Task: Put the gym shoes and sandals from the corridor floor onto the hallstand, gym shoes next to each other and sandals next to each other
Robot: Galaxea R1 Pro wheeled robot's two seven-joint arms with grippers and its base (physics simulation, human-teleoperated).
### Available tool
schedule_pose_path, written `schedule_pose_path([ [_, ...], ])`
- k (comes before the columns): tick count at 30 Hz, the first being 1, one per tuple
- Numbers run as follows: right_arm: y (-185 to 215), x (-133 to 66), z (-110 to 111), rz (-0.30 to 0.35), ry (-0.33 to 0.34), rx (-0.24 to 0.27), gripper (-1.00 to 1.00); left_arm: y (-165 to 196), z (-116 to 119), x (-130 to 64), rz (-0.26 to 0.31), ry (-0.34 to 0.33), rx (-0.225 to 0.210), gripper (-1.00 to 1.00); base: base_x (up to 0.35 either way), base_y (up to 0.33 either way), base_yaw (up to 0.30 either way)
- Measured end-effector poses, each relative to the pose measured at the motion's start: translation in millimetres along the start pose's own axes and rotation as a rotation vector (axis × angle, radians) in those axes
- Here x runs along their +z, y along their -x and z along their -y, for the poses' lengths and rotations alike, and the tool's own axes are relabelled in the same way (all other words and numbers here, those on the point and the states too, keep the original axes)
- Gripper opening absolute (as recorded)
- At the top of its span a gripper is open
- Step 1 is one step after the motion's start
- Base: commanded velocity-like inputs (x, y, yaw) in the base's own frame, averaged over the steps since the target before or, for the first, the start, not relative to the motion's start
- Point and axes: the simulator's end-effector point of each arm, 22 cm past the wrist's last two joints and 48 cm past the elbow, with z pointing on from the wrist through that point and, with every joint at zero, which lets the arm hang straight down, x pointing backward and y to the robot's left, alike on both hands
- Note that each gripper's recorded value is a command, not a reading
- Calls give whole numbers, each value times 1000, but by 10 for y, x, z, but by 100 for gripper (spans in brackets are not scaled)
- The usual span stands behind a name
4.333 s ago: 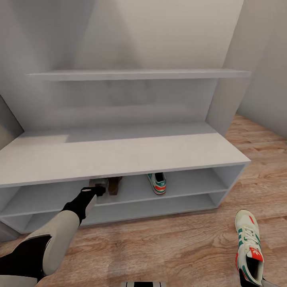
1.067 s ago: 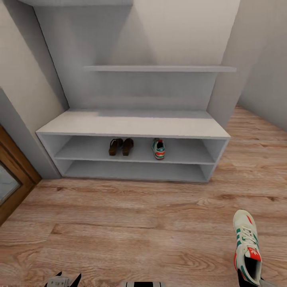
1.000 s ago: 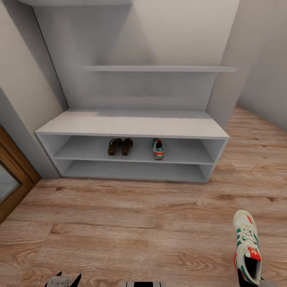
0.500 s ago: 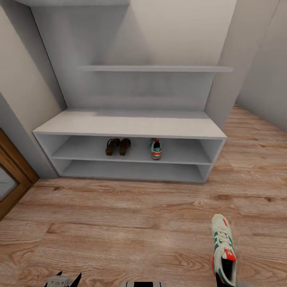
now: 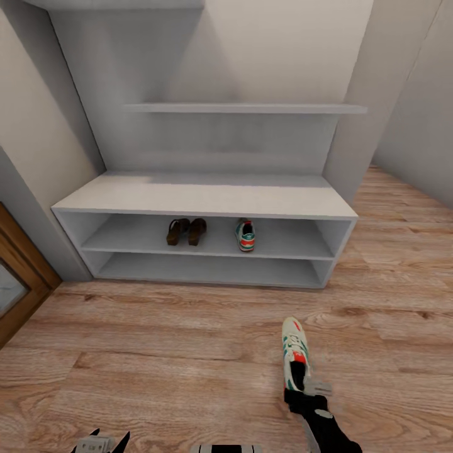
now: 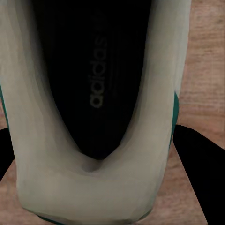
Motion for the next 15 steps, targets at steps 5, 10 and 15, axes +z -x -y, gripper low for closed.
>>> schedule_pose_path([
  [5, 781, 61, -132, 13, -58, -36, -100, -3, 5, 0, -1, -2, 2, 100, 0, 0, 0],
  [10, 1820, 19, -179, 58, -114, -57, -100, 28, 16, 11, 3, -11, 13, 100, 0, 0, 0],
  [15, 2460, -93, -113, 110, -165, -36, -100, 27, 357, -36, -8, -193, 37, 100, 0, 0, 0],
])
